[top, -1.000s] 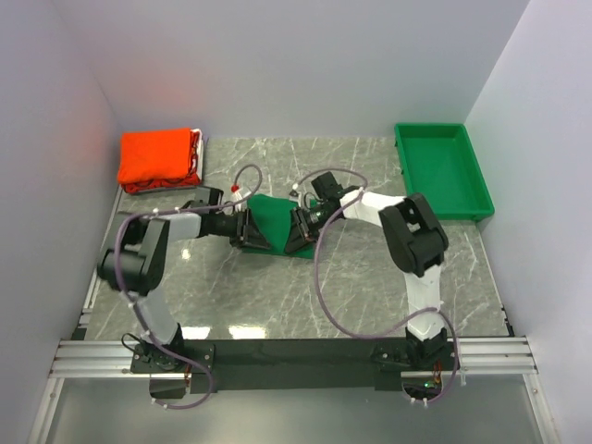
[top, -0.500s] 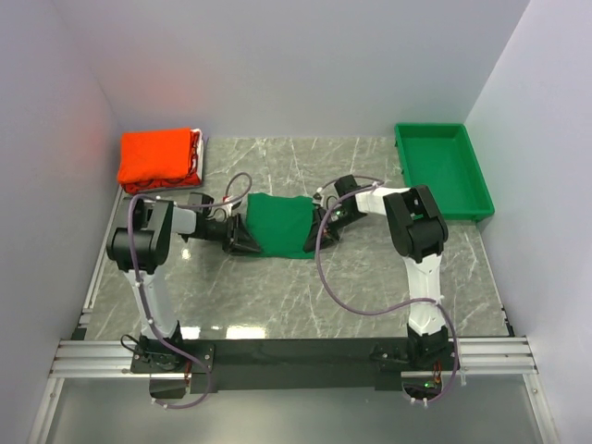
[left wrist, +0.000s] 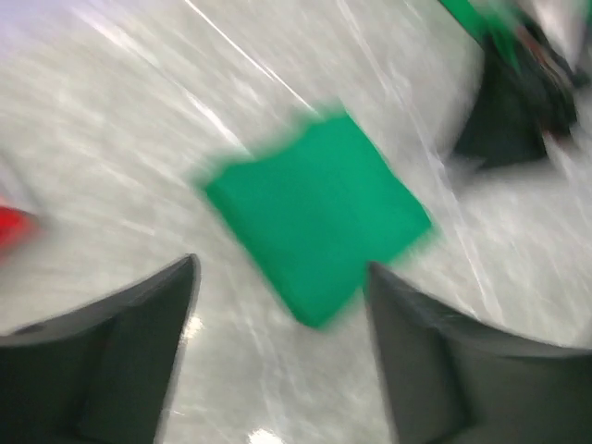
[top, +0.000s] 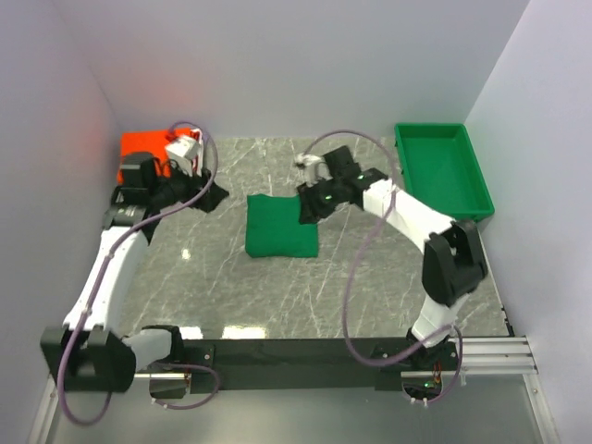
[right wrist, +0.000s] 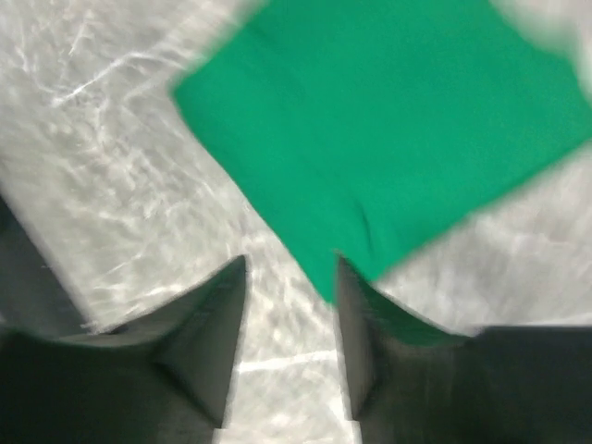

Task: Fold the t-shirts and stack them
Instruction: Fold the tshirt, then neatly place the folded tshirt to the corner

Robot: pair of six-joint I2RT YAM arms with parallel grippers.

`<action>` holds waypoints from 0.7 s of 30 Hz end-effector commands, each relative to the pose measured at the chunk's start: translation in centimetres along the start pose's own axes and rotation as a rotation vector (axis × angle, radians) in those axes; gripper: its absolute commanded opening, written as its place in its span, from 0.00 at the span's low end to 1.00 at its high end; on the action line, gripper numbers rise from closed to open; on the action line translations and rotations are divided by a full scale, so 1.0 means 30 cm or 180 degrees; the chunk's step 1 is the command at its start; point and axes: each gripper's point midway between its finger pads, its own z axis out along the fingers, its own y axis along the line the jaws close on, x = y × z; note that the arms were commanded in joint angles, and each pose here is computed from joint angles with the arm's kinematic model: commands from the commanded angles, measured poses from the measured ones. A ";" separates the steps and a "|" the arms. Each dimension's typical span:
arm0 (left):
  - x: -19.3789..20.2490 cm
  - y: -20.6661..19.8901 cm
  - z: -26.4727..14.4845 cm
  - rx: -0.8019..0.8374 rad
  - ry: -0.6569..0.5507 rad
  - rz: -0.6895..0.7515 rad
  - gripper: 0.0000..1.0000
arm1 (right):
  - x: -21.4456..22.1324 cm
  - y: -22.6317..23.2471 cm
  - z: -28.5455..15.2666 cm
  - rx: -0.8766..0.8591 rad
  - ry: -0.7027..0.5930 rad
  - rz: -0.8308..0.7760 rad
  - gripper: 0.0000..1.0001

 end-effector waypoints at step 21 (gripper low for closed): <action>0.081 0.334 -0.286 -0.1111 0.0064 -0.2031 0.99 | 0.025 0.372 0.518 0.0897 0.0155 -0.2655 0.44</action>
